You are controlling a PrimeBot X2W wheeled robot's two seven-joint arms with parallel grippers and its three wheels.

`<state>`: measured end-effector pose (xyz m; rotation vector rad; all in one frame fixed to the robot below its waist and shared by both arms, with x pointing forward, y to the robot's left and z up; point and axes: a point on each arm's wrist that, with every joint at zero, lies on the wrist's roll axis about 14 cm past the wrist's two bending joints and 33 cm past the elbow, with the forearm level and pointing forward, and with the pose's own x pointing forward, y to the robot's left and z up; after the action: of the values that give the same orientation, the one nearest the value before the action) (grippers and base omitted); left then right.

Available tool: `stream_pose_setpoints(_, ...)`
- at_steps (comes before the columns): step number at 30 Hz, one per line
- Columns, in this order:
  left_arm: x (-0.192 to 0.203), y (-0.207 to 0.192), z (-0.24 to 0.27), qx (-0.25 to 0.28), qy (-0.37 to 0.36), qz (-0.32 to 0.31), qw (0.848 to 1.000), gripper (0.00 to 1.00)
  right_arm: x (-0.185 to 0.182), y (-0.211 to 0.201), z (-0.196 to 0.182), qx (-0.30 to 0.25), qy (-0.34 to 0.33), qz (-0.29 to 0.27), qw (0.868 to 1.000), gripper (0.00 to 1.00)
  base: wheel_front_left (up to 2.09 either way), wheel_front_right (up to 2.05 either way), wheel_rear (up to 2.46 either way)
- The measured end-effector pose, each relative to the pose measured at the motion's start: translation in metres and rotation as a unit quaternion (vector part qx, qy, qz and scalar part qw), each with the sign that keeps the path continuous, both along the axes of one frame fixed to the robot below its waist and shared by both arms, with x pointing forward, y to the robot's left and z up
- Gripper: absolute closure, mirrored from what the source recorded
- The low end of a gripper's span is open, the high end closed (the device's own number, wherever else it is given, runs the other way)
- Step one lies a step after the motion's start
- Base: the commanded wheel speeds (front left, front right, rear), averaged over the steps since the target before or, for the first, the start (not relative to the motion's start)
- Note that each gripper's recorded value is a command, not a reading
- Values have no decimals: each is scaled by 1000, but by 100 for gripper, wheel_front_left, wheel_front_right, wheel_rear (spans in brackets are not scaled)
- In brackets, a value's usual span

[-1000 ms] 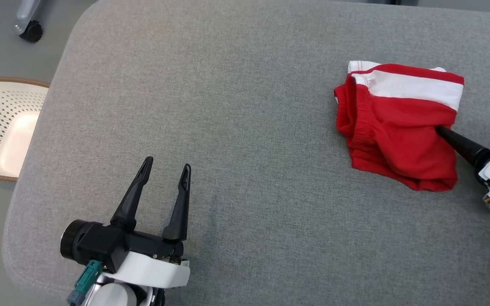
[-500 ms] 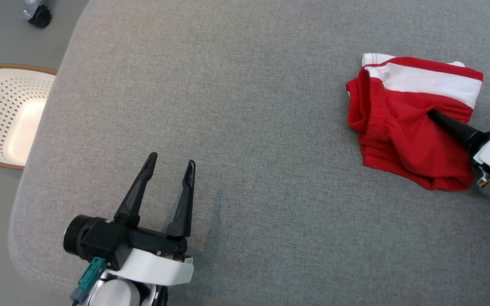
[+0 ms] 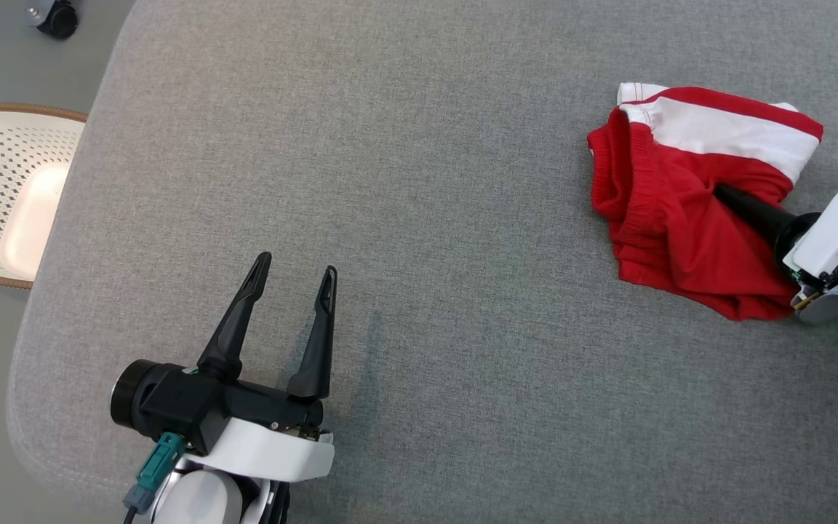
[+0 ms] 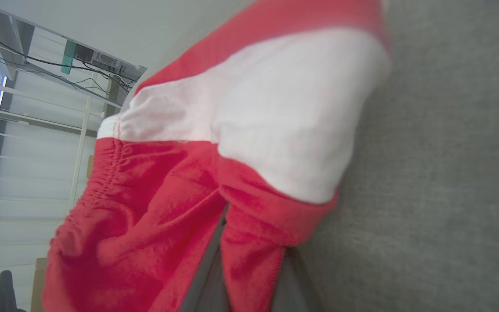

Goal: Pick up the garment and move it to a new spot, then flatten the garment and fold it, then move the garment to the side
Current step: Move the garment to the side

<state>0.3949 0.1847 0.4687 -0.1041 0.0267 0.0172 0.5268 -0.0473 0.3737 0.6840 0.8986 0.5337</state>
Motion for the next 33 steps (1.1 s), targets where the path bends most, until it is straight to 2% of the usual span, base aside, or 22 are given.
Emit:
stream_pose_setpoints(8, 5, -6, 6, -3, -11, -9, 1000, 0, -4, -9, 6, -30, -27, 15, 999, 100, 0, 0, 0)
stream_pose_setpoints(18, 20, -43, -5, -19, -5, -69, 997, 0, 0, -63, 22, -101, -72, 8, 992, 100, 0, 0, 0)
stream_pose_setpoints(24, 41, -80, -7, -34, -15, -126, 991, 0, 1, -127, 34, -156, -87, -33, 983, 100, 0, 0, 0)
stream_pose_setpoints(31, 59, -110, -18, -53, -12, -165, 985, 0, -6, -204, 47, -221, -93, -83, 967, 100, 0, 0, 0)
stream_pose_setpoints(33, 62, -117, -22, -57, -9, -174, 983, 0, -9, -225, 53, -249, -99, -90, 959, 100, 0, 0, 0)
